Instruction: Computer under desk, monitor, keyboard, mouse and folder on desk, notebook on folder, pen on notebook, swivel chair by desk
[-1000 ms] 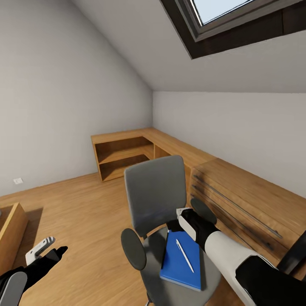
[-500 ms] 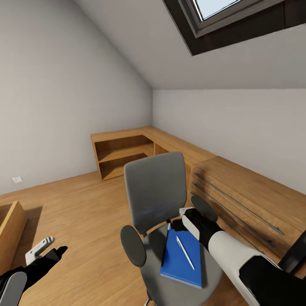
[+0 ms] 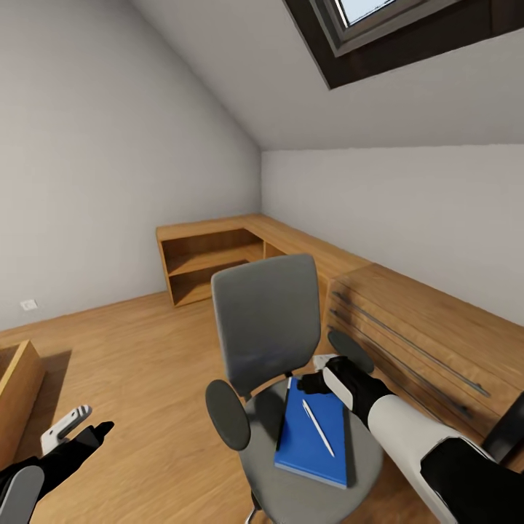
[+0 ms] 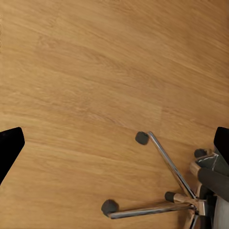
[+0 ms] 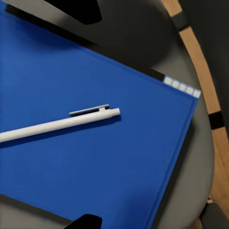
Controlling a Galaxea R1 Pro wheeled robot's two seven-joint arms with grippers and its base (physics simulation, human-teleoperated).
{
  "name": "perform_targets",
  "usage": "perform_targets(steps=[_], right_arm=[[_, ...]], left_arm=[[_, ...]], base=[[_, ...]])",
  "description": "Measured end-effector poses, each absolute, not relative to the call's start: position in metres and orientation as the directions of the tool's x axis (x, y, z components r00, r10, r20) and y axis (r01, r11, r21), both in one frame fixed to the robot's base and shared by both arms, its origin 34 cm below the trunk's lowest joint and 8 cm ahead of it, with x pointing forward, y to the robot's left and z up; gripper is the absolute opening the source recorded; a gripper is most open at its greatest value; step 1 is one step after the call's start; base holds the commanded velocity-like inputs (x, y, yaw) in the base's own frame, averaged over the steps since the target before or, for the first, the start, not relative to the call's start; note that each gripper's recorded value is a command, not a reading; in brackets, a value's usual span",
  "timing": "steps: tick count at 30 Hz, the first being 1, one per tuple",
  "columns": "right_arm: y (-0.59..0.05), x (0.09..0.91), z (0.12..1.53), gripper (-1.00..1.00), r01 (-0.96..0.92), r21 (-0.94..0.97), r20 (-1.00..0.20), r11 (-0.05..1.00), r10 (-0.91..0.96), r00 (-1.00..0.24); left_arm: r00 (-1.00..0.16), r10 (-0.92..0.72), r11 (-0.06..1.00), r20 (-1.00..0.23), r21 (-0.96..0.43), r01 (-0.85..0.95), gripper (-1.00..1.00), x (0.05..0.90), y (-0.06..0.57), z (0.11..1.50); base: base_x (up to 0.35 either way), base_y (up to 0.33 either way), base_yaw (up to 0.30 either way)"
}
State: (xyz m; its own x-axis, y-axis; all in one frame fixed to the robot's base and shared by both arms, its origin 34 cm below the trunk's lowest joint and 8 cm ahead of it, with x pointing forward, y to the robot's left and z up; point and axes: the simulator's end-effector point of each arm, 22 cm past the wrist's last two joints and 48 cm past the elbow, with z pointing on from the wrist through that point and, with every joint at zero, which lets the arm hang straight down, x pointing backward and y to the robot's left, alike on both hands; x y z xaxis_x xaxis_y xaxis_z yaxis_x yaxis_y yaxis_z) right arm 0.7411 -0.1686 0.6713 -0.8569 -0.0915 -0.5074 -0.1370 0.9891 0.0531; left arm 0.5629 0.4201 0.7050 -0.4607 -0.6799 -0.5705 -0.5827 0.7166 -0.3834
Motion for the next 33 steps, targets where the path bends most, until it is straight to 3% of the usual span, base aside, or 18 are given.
perform_targets(steps=[33], right_arm=[[-0.176, 0.734, 0.608, 1.00, -0.139, 0.079, -0.511, 0.987, -0.080, -0.856]], left_arm=[[-0.452, -0.685, 0.710, -0.571, -0.385, -0.589, 1.00, 0.554, 0.424, 0.642]], base=[[0.000, 0.000, 0.000]])
